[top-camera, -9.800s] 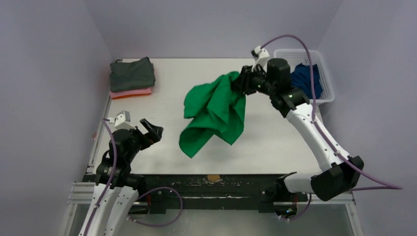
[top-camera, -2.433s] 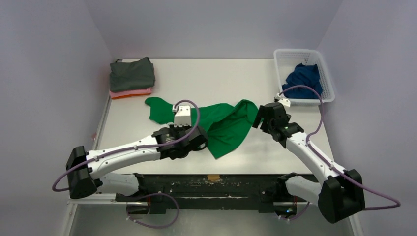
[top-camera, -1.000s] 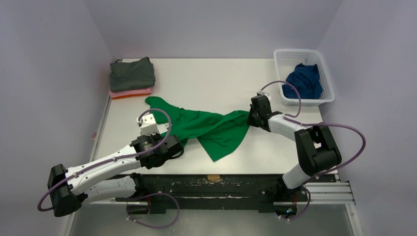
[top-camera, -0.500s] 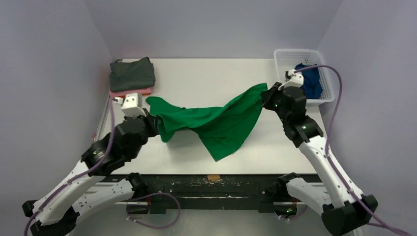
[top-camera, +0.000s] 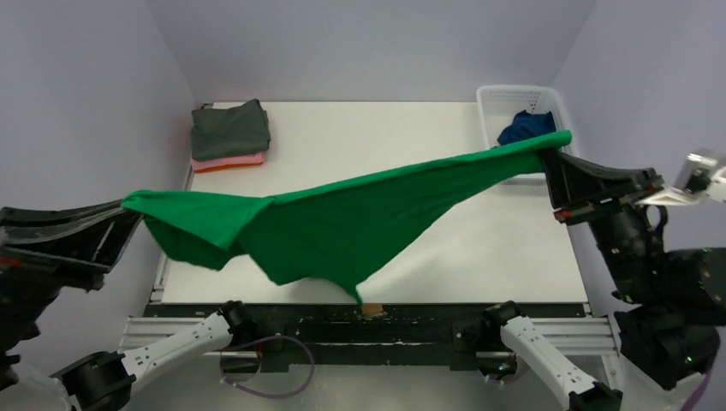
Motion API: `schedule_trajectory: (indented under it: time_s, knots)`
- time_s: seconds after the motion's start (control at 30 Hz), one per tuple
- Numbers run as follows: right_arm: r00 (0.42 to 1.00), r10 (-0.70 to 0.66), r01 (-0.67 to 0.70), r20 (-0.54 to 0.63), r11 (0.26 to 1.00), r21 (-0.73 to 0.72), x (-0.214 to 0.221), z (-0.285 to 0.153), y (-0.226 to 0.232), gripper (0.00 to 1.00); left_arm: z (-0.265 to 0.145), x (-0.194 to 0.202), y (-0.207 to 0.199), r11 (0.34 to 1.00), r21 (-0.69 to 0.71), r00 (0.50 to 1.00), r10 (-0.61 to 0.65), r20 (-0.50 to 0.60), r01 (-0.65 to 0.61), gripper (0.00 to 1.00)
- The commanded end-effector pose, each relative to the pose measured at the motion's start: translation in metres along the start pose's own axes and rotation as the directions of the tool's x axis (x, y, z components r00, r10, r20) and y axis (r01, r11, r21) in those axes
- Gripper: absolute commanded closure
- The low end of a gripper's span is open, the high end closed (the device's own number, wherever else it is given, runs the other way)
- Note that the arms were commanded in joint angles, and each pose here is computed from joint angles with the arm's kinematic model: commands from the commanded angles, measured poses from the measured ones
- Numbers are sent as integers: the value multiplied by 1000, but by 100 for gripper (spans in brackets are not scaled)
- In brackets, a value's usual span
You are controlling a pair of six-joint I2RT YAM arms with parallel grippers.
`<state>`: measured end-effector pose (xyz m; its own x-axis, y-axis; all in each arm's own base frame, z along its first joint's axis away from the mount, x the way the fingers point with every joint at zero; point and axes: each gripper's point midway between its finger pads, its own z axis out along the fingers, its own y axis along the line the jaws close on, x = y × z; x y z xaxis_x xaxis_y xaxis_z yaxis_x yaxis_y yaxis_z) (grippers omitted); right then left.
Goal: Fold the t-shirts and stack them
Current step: Flatten out the tshirt
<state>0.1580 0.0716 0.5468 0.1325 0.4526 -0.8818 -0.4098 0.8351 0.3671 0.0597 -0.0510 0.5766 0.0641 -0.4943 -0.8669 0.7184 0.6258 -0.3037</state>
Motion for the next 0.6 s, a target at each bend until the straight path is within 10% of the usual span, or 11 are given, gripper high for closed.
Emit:
schedule_trajectory:
  time_s: [0.0, 0.23, 0.4, 0.57]
  knots:
    - [999, -48, 48, 3, 998, -38, -21, -21, 13, 100, -3, -10, -38, 978, 195, 994, 85, -63, -71, 100]
    - [999, -52, 52, 5, 998, 34, -24, -9, 1, 100, 34, -34, 11, 982, -117, 989, 147, -29, -150, 100]
    - [997, -61, 69, -49, 979, 192, 3, 34, -35, 100, 98, -2, 89, 798, -523, 953, 263, -147, -301, 100]
    - [983, -63, 139, -172, 869, 475, 77, 89, -112, 100, 173, 83, 164, 702, -603, 913, 177, -369, -380, 100]
